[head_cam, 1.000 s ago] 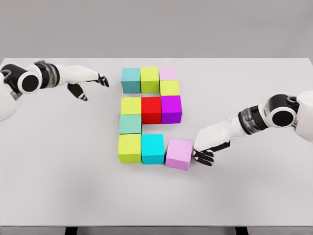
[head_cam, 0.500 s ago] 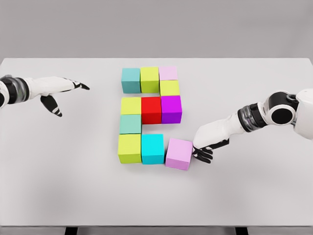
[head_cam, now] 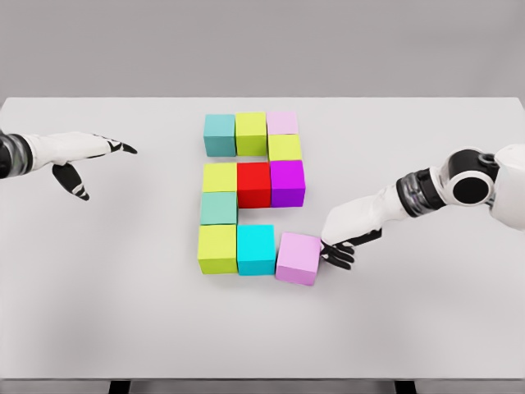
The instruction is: Assemble the squares on the desktop into the number 2
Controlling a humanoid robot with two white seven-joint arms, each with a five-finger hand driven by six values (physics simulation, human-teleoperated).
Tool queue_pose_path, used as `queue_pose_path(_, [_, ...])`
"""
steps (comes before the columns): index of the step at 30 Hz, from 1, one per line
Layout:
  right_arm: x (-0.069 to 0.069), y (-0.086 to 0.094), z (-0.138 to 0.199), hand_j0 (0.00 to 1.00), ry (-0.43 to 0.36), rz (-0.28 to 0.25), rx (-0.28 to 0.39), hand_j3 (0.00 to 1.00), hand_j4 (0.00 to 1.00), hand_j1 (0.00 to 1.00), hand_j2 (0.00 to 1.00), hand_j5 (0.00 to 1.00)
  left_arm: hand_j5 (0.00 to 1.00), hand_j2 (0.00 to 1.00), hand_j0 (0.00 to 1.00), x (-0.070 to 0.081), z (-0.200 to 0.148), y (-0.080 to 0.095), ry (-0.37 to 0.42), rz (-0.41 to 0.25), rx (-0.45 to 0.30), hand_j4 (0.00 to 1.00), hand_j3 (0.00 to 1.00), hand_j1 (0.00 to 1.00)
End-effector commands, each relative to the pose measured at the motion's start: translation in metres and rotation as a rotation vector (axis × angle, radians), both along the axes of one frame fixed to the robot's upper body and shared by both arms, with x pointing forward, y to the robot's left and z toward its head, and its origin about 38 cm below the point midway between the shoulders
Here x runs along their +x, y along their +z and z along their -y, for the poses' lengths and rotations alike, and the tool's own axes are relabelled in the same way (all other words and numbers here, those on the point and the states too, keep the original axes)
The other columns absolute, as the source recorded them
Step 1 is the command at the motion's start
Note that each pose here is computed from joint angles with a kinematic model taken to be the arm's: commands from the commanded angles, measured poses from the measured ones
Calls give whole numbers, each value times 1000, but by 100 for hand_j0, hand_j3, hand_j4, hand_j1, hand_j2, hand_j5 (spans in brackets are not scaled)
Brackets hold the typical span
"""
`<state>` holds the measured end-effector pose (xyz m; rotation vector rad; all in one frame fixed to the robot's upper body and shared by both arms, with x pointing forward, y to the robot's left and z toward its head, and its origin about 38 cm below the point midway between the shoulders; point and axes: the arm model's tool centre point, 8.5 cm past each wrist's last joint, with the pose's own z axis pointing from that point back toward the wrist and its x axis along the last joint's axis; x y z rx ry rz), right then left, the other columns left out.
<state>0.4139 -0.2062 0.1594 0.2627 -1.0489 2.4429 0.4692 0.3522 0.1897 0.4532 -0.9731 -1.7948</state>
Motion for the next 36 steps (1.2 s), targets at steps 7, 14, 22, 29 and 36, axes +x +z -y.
queue_pose_path(7, [4, 2, -1, 12, -7, 4, 2, 12, 12, 12, 12, 12, 100, 100, 100, -4, 3, -2, -16, -5, -6, 100, 100, 100])
queue_pose_path(14, [5, 2, -4, 12, -5, 6, 2, 12, 12, 12, 12, 12, 100, 100, 100, -5, 5, -4, -20, -13, -19, 100, 100, 100])
queue_pose_path(22, [7, 4, -6, 12, -3, 12, 3, 12, 12, 12, 12, 12, 100, 100, 100, -7, -6, -2, -3, -13, -2, 100, 100, 100])
queue_pose_path(29, [11, 4, -2, 12, -17, 15, -3, 12, 12, 12, 12, 12, 100, 100, 100, -10, -6, -6, -14, -21, -5, 100, 100, 100])
queue_pose_path(36, [17, 11, 2, 13, -27, 37, -11, 13, 13, 13, 13, 13, 100, 100, 100, -11, -5, -6, -14, -29, -25, 100, 100, 100])
